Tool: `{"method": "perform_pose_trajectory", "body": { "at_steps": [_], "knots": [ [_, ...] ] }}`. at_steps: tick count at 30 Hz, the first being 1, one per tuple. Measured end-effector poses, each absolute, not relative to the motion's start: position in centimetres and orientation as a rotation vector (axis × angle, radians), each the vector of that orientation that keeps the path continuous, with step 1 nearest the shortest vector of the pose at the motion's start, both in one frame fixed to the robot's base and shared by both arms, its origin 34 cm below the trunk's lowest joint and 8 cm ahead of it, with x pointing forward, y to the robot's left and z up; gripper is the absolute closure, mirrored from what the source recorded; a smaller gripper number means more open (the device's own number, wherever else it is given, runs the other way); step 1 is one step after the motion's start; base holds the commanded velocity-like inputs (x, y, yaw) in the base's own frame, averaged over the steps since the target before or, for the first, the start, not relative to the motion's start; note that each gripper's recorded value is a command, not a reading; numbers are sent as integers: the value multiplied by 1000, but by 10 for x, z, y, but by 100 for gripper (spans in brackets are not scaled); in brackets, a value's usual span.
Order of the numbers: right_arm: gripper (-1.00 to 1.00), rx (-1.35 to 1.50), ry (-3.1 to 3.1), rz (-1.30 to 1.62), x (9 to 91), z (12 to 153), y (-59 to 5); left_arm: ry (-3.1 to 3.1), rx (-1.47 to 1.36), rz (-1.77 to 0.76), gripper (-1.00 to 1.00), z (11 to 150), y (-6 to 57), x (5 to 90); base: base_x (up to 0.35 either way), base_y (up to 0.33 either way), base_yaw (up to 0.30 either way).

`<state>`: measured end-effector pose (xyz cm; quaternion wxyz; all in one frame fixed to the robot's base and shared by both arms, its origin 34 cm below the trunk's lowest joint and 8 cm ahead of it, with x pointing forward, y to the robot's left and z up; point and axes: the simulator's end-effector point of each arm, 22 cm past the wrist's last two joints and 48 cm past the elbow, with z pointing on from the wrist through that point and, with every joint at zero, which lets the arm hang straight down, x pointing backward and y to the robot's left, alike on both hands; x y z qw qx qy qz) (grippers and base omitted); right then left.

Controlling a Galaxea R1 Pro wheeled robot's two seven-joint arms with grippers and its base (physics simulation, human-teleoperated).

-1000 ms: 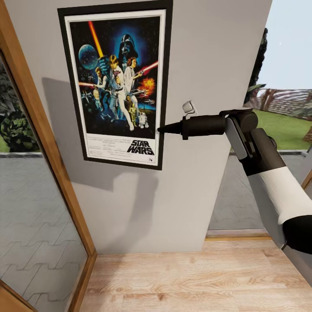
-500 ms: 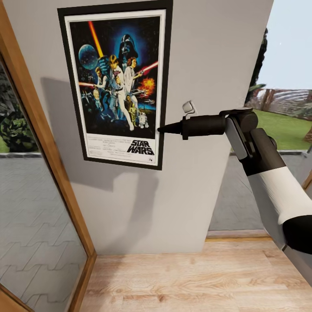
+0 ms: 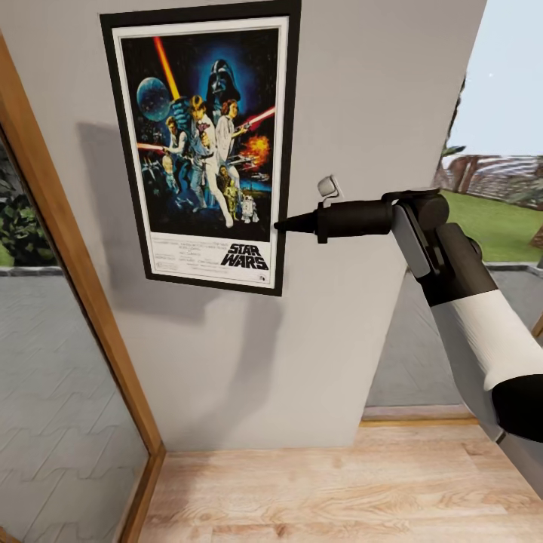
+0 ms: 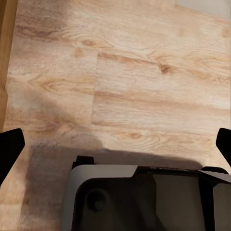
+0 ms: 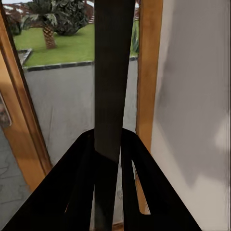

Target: Pick up the poster from the kitchen countertop and hang it on one of the wall nails in the kitchen.

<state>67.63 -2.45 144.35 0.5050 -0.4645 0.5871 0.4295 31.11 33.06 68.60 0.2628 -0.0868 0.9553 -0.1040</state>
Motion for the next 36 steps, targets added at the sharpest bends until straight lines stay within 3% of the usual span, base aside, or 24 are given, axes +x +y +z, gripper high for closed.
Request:
{"method": "perform_pose_trajectory", "body": {
  "at_steps": [22, 36],
  "knots": [
    [100, -1122, 1414, 1035, 676, 1444, -25, 2584, -235, -281, -100, 686, 331, 311, 316, 0, 0],
    [100, -1122, 1414, 1035, 677, 1443, -24, 2584, -234, -281, -100, 686, 331, 311, 32, 0, 0]
  ]
}}
